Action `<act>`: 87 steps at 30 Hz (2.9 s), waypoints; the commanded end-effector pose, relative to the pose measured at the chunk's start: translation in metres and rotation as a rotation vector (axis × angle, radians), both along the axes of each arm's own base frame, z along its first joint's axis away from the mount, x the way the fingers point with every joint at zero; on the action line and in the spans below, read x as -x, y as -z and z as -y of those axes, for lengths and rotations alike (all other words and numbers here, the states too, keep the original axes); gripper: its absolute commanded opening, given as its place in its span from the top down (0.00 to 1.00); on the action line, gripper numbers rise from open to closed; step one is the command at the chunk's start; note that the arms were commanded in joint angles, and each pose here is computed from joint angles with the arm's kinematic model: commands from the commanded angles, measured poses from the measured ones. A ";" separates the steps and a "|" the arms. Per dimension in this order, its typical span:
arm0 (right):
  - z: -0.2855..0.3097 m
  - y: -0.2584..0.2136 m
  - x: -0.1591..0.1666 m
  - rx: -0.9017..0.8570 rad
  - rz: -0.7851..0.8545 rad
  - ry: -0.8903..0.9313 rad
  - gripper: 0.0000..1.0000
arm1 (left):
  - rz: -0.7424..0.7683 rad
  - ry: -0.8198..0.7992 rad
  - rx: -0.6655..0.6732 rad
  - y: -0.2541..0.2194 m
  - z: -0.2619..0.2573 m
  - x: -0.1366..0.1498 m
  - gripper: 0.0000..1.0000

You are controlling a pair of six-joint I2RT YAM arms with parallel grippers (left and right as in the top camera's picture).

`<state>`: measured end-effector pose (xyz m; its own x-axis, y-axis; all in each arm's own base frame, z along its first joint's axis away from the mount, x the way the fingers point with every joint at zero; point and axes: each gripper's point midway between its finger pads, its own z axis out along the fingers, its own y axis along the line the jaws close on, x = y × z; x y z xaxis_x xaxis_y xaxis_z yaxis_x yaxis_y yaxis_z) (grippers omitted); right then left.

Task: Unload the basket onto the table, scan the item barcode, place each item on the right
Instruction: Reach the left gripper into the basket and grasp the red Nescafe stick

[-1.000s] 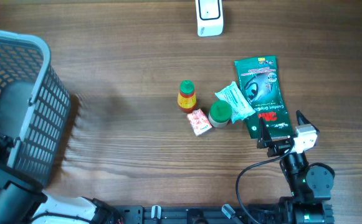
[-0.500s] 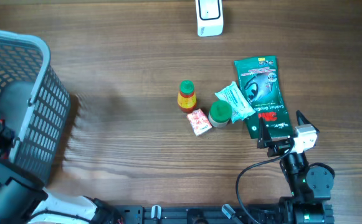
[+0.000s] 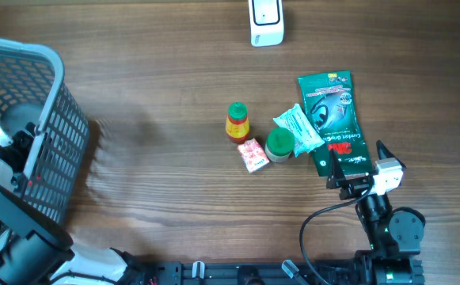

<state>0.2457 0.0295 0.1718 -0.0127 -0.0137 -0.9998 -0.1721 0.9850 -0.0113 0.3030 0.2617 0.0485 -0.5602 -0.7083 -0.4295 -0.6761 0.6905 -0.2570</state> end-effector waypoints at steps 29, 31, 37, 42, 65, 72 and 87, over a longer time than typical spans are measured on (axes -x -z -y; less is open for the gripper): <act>0.001 -0.001 0.000 0.012 0.009 0.011 0.00 | -0.233 -0.223 0.033 0.059 -0.017 0.048 0.00; 0.001 -0.001 0.000 0.011 0.008 0.011 0.00 | -0.238 -0.338 0.081 0.067 -0.021 0.057 0.00; 0.001 -0.001 0.000 0.011 0.009 0.011 0.00 | -0.240 -0.488 0.216 0.076 -0.013 0.072 0.00; 0.001 -0.001 0.000 0.012 0.009 0.011 0.00 | -0.248 -0.483 0.221 0.077 -0.011 0.073 0.00; 0.001 -0.001 0.000 0.011 0.008 0.011 0.00 | -0.435 -0.459 0.110 0.088 0.013 0.088 0.43; 0.001 -0.001 0.000 0.012 0.009 0.011 0.00 | -0.420 -0.461 0.100 0.082 0.007 0.082 0.96; 0.001 -0.001 0.000 0.012 0.009 0.011 0.00 | 0.020 -0.405 -0.015 -0.145 -0.013 0.018 0.96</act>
